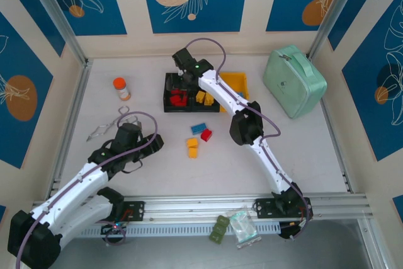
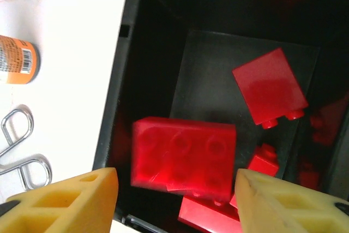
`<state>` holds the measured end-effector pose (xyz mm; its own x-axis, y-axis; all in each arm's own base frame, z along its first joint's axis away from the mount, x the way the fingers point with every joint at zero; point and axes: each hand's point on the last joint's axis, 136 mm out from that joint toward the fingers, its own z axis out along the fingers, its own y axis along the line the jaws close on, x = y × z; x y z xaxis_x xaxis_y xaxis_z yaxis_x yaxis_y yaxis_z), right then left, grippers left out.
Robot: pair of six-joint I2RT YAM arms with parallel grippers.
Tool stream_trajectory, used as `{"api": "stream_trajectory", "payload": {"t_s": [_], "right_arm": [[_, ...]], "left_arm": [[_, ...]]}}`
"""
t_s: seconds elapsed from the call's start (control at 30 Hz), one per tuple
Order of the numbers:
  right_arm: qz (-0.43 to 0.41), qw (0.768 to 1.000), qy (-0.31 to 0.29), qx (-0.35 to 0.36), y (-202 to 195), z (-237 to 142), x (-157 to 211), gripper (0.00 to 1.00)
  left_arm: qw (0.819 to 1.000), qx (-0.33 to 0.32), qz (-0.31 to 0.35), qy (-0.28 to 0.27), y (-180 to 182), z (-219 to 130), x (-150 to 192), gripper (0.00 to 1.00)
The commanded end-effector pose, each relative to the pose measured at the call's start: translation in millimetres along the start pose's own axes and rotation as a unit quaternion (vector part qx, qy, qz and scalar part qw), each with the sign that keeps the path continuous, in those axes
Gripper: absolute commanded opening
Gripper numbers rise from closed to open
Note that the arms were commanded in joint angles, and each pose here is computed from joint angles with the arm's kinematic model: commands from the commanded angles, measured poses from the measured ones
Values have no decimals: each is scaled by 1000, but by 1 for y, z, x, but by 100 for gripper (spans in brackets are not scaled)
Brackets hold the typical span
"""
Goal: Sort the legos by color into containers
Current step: Place the lego in the container, then pick up the lego from the middle-left of the table.
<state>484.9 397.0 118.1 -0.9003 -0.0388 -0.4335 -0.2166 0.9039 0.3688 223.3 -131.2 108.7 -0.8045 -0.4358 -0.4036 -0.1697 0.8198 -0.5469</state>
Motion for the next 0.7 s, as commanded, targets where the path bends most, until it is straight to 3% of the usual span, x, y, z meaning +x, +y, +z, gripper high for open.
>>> {"api": "stream_trajectory", "payload": {"t_s": [0.0,0.33,0.67], "right_arm": [[-5,1000,-12,-16,10,-15,-9,62],[-41,998,-44,-15,28,-84,-6,61],[-32,998,-48,-38,8,-143,56,61]], "left_arm": [[1000,-3,-13,10,6,2,5,73],[1000,4,-10,29,1,7,9,73],[997,29,8,73,-15,16,19,69]]}}
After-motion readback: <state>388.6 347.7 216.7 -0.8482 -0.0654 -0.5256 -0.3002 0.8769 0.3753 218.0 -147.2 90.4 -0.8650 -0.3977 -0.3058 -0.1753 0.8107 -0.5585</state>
